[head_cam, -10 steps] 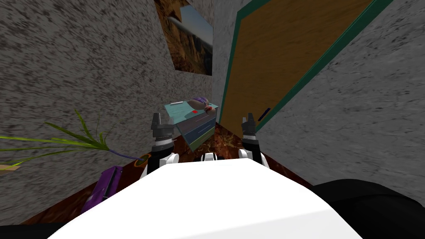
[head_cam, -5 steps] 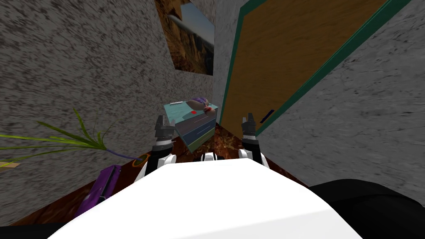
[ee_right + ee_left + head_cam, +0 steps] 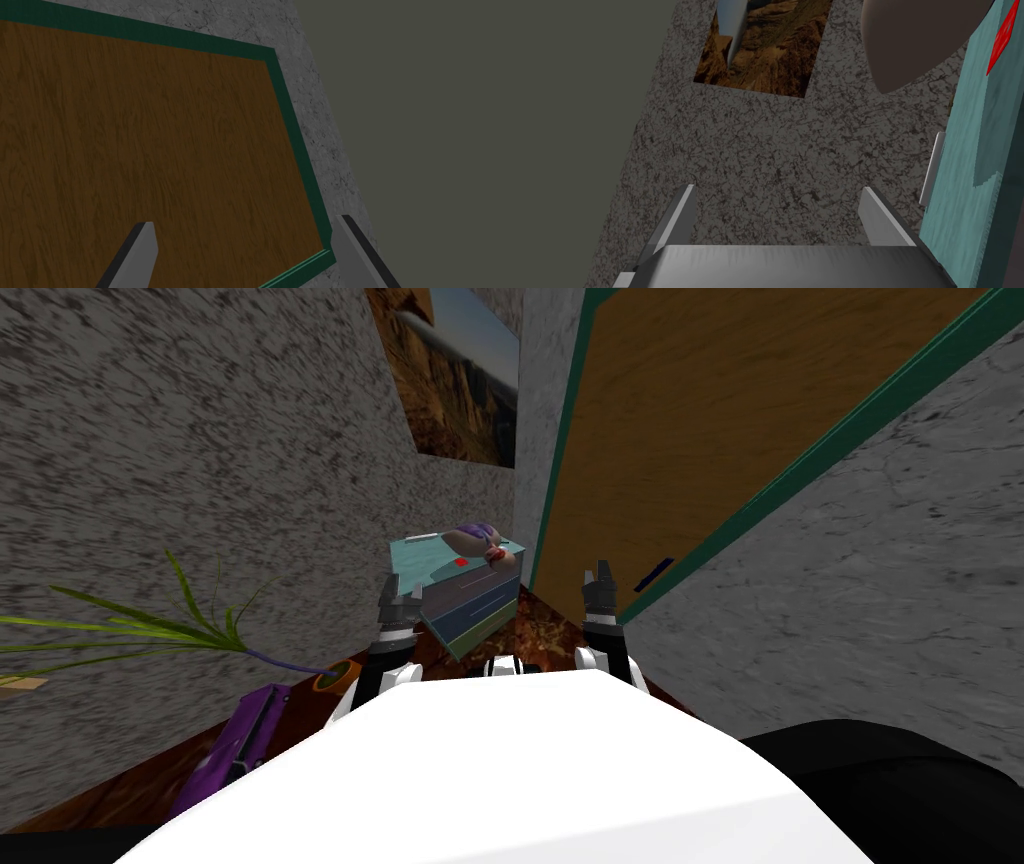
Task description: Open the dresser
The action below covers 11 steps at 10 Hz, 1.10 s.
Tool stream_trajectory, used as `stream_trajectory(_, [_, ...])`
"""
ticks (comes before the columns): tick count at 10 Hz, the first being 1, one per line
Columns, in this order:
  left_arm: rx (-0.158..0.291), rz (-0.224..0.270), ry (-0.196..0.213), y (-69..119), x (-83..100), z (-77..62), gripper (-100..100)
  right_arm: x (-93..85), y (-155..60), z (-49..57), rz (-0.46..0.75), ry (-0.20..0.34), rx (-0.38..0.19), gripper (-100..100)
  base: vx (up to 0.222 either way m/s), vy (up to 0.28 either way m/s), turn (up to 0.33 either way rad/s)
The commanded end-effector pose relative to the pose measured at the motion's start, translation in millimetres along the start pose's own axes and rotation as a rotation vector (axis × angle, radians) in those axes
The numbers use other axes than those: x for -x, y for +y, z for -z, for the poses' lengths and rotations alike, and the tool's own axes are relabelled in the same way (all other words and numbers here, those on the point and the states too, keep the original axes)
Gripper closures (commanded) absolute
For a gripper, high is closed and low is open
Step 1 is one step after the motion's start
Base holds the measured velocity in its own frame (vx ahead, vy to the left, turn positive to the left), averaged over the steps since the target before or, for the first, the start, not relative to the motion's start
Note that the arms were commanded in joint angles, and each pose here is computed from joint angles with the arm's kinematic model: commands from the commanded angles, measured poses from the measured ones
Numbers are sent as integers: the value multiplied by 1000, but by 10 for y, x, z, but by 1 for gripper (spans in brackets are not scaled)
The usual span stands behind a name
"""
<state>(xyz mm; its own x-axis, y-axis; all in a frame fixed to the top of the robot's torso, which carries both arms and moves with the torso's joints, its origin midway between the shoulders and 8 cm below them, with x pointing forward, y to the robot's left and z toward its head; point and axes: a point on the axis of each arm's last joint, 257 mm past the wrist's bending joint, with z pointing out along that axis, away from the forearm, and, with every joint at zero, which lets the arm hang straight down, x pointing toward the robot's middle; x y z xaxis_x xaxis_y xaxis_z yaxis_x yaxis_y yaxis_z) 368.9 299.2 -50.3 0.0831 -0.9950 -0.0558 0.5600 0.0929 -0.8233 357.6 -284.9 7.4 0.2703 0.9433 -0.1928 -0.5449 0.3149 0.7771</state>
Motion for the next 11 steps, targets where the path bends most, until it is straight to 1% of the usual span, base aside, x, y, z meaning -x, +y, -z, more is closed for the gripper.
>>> stream_trajectory(1, [40,3,-19,228,124,56,-100,0,0,0,0,0,0,0,76,-92,62])
stream_trajectory(5, [91,6,-46,489,288,153,-100,0,0,0,0,0,0,0,86,-84,58])
stream_trajectory(6, [114,6,-58,602,367,201,-100,0,0,0,0,0,0,0,82,-106,99])
stream_trajectory(7, [125,6,-64,656,406,225,-100,0,0,0,0,0,0,0,76,-124,87])
stream_trajectory(8, [147,6,-77,762,487,277,-100,0,0,0,0,0,0,0,101,-118,78])
stream_trajectory(11, [182,8,-102,930,620,368,-100,0,0,0,0,0,0,0,94,-101,65])
